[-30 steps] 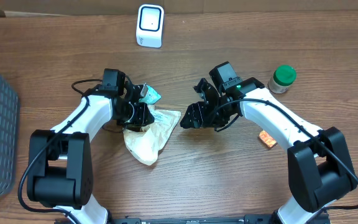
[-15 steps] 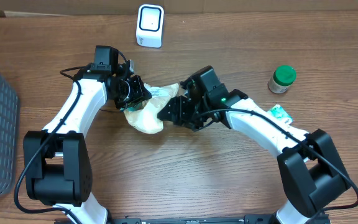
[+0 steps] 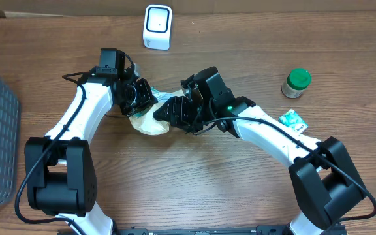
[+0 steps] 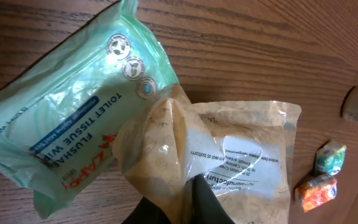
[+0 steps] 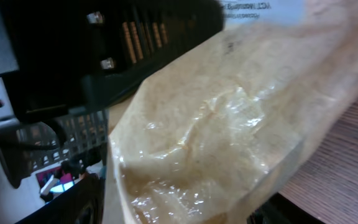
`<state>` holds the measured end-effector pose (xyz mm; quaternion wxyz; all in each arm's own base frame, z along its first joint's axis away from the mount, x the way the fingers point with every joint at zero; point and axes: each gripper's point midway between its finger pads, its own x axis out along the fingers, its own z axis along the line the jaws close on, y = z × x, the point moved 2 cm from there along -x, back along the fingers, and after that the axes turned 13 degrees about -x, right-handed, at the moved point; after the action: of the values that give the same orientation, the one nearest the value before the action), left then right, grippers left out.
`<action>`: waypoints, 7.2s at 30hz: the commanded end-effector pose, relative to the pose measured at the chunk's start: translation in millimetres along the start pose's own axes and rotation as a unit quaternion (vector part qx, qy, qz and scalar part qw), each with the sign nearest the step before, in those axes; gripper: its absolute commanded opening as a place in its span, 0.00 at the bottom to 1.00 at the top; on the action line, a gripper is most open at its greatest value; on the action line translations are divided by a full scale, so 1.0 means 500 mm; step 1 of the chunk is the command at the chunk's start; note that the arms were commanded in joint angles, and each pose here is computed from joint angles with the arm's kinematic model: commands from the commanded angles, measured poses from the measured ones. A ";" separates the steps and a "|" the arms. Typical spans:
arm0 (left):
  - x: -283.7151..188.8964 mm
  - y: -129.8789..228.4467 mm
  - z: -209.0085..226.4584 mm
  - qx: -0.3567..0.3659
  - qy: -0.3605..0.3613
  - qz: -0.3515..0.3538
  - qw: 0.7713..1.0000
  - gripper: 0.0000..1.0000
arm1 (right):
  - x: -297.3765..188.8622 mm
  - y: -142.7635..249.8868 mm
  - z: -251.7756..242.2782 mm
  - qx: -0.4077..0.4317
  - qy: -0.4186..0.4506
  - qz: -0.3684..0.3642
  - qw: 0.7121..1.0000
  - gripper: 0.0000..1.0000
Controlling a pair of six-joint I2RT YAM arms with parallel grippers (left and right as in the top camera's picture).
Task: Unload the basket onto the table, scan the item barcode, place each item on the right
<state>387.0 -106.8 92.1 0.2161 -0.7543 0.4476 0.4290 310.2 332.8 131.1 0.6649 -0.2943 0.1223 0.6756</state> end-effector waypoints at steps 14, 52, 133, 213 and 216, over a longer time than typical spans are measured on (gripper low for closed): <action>0.004 -0.006 -0.011 0.003 -0.005 -0.010 1.000 0.04 | 0.052 0.030 -0.008 -0.021 0.043 -0.002 0.999 0.32; -0.005 -0.015 0.000 0.163 0.003 -0.005 0.987 0.14 | -0.116 0.102 -0.191 -0.253 0.077 0.162 0.951 0.89; -0.180 -0.046 -0.082 0.282 -0.078 -0.118 0.949 0.17 | -0.086 0.052 -0.203 -0.470 0.517 0.206 0.685 0.38; 0.150 0.105 -0.145 0.278 -0.070 0.060 0.956 0.04 | -0.246 -0.069 -0.277 -0.005 0.337 0.028 0.941 0.04; 0.081 0.091 -0.224 0.293 -0.019 0.032 0.956 0.05 | -0.275 -0.123 -0.222 -0.047 0.330 -0.003 0.943 0.06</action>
<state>381.7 -220.9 64.2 0.4216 -0.5890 0.5873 0.3612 364.4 152.9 83.6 0.5556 -0.4896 0.3754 0.5573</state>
